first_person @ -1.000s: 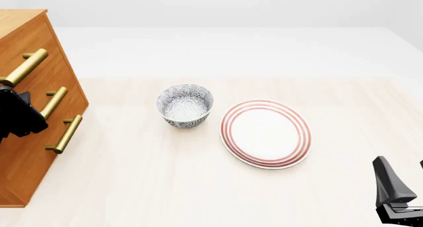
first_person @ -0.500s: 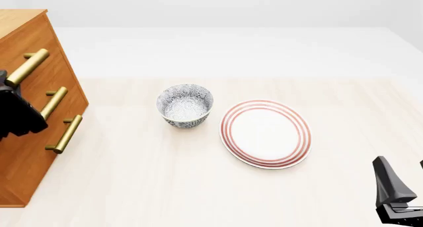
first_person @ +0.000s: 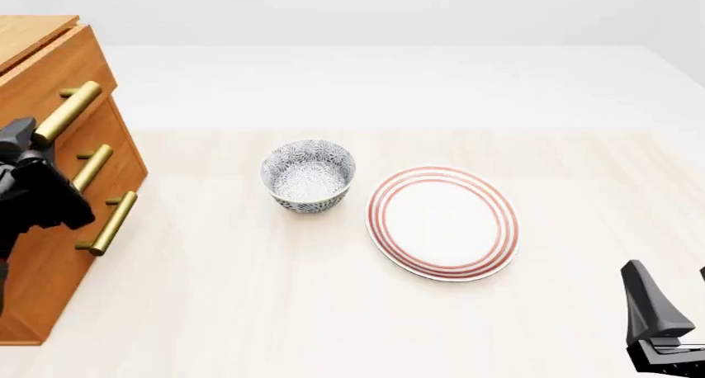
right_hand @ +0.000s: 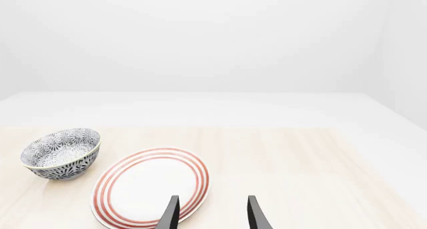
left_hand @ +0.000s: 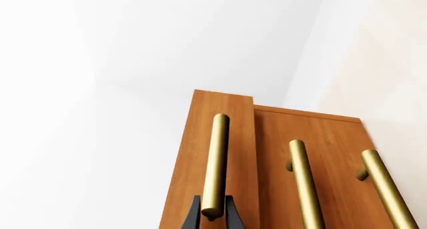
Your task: Open the top drawer of the cabinet.
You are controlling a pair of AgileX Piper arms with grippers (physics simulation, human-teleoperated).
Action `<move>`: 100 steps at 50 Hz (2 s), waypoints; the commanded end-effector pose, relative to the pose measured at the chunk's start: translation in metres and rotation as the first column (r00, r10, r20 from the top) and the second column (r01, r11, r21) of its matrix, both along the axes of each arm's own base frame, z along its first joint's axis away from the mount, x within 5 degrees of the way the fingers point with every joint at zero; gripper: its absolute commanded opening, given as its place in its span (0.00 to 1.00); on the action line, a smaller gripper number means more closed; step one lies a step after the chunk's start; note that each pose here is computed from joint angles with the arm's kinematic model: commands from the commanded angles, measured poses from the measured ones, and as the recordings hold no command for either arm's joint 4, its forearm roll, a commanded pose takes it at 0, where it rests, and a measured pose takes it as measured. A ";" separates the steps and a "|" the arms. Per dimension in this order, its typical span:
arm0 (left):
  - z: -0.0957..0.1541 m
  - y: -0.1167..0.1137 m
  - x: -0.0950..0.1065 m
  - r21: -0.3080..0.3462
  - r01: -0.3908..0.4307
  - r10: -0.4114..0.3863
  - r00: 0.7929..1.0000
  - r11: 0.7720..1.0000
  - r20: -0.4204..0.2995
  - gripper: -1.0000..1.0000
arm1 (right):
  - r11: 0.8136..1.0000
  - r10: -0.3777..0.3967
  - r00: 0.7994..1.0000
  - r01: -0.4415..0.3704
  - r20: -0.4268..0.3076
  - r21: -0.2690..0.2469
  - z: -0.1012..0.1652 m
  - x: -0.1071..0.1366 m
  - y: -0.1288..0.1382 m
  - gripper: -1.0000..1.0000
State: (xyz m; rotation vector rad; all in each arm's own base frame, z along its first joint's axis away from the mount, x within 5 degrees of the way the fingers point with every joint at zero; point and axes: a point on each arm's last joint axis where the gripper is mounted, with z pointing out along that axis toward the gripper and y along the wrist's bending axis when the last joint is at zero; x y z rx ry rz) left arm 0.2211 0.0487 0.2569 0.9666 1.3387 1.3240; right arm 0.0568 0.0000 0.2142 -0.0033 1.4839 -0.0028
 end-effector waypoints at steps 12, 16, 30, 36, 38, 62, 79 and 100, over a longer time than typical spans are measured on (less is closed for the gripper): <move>-0.012 -0.016 -0.001 0.012 0.063 -0.063 0.997 0.998 -0.036 0.00 | 1.000 0.000 1.000 0.000 0.000 0.000 0.000 0.000 0.000 1.00; -0.012 -0.019 0.000 0.013 0.079 -0.078 0.996 0.997 -0.036 0.00 | 1.000 0.000 1.000 0.000 0.000 0.000 0.000 0.000 0.000 1.00; -0.007 -0.030 0.005 0.018 0.128 -0.127 0.991 0.992 -0.030 0.00 | 1.000 0.000 1.000 0.000 0.000 0.000 0.000 0.000 0.000 1.00; -0.009 -0.036 0.009 0.017 0.157 -0.156 0.987 0.987 -0.031 0.00 | 1.000 0.000 1.000 0.000 0.000 0.000 0.000 0.000 0.000 1.00; -0.010 -0.038 0.009 0.023 0.163 -0.162 0.986 0.986 -0.033 0.00 | 1.000 0.000 1.000 0.000 0.000 0.000 0.000 0.000 0.000 1.00; -0.004 -0.054 0.012 0.021 0.231 -0.230 0.973 0.973 -0.017 0.00 | 1.000 0.000 1.000 0.000 0.000 0.000 0.000 0.000 0.000 1.00; 0.003 -0.064 0.011 0.033 0.274 -0.274 0.962 0.961 -0.001 0.00 | 1.000 0.000 1.000 0.000 0.000 0.000 0.000 0.000 0.000 1.00; 0.016 -0.085 0.010 0.062 0.355 -0.357 0.933 0.933 0.032 0.00 | 1.000 0.000 1.000 0.000 0.000 0.000 0.000 0.000 0.000 1.00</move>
